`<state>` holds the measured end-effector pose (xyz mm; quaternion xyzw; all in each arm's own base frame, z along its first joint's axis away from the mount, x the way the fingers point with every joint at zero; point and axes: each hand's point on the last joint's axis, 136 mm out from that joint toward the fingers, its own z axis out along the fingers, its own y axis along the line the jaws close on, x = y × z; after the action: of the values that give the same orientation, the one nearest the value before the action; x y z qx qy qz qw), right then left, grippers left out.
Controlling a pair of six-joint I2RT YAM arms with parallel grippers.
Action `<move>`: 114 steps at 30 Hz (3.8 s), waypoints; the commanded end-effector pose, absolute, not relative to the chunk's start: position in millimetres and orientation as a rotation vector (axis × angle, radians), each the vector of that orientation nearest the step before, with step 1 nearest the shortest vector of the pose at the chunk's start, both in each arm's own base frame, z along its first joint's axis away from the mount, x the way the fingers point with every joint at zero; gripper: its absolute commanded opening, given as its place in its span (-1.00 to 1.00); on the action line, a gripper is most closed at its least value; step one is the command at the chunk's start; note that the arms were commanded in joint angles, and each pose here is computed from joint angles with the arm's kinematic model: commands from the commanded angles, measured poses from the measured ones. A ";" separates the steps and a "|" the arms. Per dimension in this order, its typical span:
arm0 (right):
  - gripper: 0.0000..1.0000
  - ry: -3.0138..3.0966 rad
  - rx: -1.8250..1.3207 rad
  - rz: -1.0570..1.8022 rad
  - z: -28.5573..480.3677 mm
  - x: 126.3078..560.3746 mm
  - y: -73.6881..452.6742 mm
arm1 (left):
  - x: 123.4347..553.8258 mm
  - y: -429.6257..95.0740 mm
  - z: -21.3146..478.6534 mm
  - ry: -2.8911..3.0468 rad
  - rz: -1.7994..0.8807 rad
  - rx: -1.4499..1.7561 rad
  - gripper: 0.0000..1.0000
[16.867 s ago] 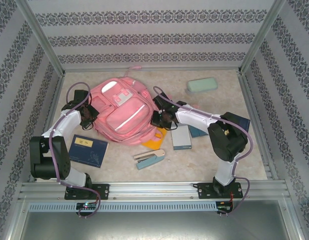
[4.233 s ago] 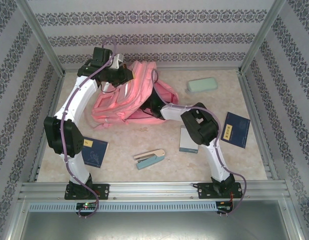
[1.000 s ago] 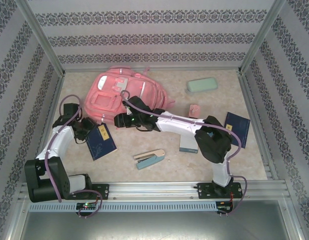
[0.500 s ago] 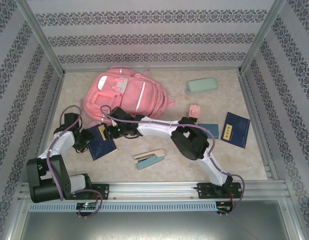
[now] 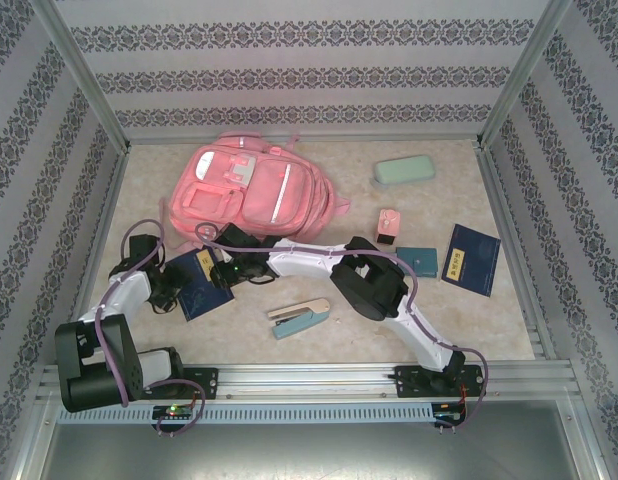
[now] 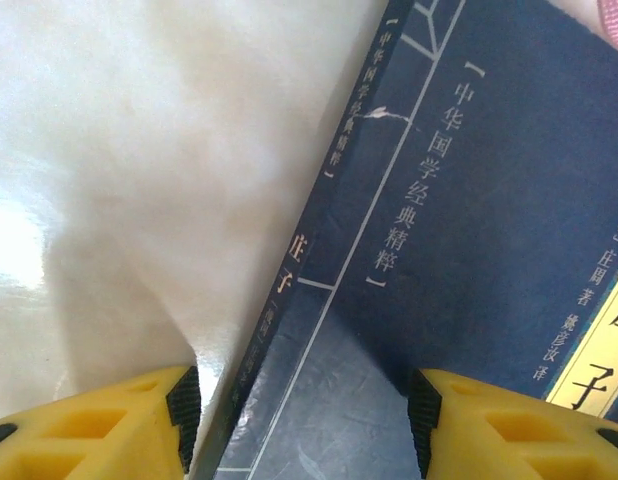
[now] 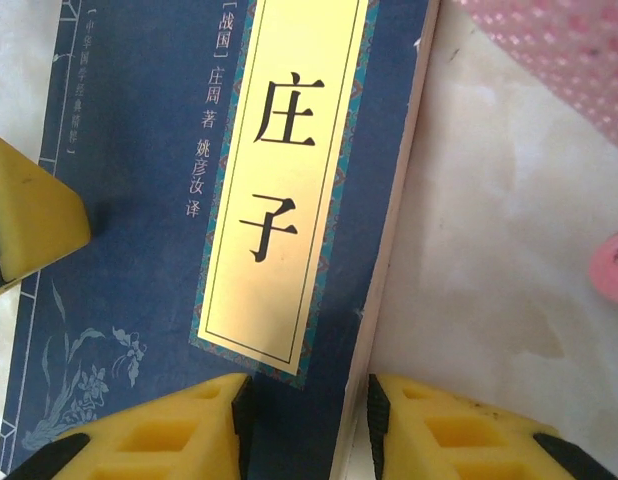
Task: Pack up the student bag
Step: Pick up the book from the middle-left of the table, then pass the book.
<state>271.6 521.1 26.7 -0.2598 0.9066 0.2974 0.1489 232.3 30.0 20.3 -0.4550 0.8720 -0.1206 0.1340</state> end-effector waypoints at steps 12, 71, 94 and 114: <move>-0.35 2.620 -0.799 0.903 21.7 260.4 528.2 | 291.7 -35.4 108.4 2.147 -1.091 -0.939 0.08; 0.35 2.248 -0.122 1.057 242.9 362.9 339.8 | 352.8 -117.6 315.7 2.104 -1.163 -0.323 -1.00; 0.42 2.087 0.030 1.724 270.6 381.6 322.5 | 361.1 -198.1 336.5 2.031 -1.532 -0.017 -1.00; 0.51 2.107 0.063 1.876 260.2 372.1 324.0 | 371.5 -201.2 354.5 1.964 -1.516 0.050 -1.00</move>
<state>374.5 326.2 257.4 0.0267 0.7446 0.6471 0.1616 372.2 -193.1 316.1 -0.0371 0.7768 -0.5631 0.2796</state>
